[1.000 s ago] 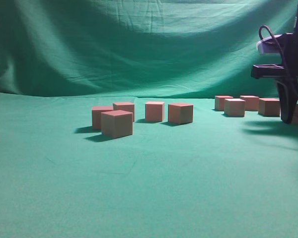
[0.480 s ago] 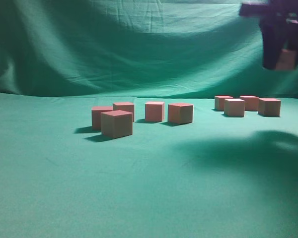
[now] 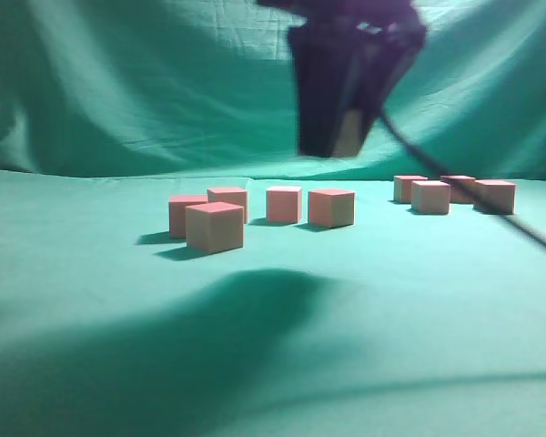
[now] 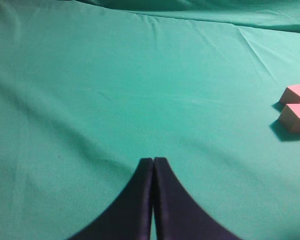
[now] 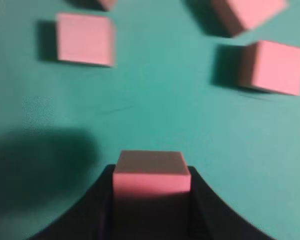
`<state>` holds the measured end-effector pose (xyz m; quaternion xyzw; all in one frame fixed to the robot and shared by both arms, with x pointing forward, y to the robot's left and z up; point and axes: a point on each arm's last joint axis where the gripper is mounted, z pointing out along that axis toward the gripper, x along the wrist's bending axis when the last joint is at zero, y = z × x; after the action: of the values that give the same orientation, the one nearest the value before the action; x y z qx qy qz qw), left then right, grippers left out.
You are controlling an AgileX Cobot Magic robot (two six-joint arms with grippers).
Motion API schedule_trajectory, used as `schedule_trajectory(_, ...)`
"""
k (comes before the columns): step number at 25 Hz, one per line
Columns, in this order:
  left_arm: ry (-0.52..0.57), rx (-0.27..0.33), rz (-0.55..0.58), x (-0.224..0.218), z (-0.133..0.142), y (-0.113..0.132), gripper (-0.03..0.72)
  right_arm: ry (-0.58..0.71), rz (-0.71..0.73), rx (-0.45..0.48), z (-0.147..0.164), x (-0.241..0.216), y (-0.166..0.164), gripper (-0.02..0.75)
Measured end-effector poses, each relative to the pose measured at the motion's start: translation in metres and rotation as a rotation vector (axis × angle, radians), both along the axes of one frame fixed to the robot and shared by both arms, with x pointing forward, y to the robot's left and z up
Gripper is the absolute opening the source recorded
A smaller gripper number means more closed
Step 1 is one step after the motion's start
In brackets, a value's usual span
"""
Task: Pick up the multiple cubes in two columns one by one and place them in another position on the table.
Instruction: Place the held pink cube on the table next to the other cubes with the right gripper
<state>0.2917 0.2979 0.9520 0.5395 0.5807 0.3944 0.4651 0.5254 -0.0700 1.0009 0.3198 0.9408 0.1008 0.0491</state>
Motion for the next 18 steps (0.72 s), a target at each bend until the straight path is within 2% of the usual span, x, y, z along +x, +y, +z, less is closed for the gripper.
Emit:
schedule_trajectory(4,0.000,0.000,0.000,0.000,0.000,0.000,0.000,0.047,0.142,-0.043,-0.029,-0.016,0.031,0.270)
schedule_trajectory(9,0.000,0.000,0.000,0.000,0.000,0.000,0.000,0.052,0.159,-0.057,-0.052,-0.013,0.039,0.270)
schedule_trajectory(18,0.000,0.000,0.000,0.000,0.000,0.000,0.000,-0.053,0.183,-0.030,-0.052,-0.004,0.043,0.270)
